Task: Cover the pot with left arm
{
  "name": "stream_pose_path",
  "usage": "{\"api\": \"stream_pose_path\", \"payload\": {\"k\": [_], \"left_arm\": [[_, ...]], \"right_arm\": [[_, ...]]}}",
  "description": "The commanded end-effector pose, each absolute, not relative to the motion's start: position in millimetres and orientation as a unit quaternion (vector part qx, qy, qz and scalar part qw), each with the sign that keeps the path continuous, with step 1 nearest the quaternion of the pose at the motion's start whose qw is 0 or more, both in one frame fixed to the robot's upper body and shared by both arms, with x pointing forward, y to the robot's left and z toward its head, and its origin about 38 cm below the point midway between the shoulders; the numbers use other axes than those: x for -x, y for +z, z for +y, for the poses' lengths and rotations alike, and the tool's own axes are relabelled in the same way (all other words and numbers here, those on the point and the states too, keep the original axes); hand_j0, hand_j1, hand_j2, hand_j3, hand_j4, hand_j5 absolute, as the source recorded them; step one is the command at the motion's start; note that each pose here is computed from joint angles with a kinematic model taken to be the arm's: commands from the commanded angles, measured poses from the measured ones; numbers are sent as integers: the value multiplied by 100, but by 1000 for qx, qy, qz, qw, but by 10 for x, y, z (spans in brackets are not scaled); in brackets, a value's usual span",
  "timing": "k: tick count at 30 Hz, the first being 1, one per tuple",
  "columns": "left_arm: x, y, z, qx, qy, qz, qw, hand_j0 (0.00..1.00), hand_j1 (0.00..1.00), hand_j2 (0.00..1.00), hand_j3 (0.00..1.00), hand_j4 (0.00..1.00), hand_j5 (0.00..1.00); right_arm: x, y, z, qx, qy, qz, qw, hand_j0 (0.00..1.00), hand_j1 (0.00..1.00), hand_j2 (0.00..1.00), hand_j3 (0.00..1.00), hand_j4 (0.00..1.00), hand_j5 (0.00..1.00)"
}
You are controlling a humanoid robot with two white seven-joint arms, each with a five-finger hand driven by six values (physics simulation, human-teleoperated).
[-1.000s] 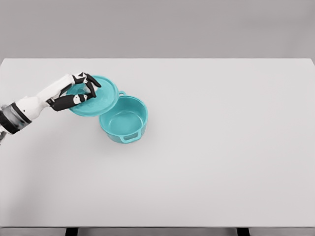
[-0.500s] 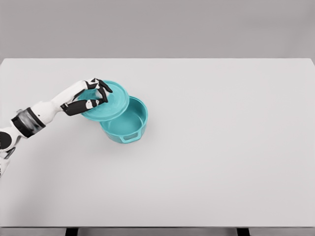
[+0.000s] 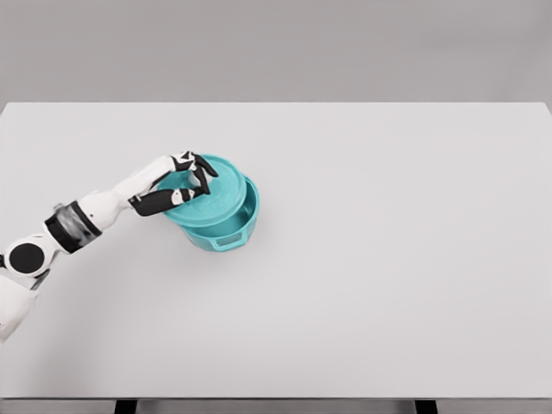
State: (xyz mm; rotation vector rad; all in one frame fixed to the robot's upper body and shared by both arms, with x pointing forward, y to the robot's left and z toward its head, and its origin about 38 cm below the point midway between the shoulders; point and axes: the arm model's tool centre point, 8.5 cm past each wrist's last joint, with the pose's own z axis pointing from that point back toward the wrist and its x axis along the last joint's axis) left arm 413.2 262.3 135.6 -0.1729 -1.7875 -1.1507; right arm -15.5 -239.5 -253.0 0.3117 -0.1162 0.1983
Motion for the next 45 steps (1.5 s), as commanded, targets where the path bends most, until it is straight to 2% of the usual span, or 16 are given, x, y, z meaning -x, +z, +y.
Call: {"api": "stream_pose_path", "payload": {"k": [1,35,37,39,45], "left_arm": [[-4114,1390,2570,77,-471,-738,478,31,31,31,31,31,31],[-4062,1351,2471,90,-470,-741,472,31,31,31,31,31,31],[-4064,1353,2463,90,-468,-742,472,34,34,34,34,34,34],[-4074,1358,2475,88,-468,-742,472,41,41,41,41,41,41],[-4083,1351,2440,90,-463,-745,471,49,49,49,49,49,49]], "right_arm": [[154,-2529,-2395,-155,99,-58,981,100,100,100,100,100,100],[154,-2529,-2395,-155,99,-58,981,100,100,100,100,100,100],[154,-2529,-2395,-155,99,-58,981,100,100,100,100,100,100],[154,-2529,-2395,-155,99,-58,981,100,100,100,100,100,100],[154,-2529,-2395,-155,99,-58,981,100,100,100,100,100,100]]}}
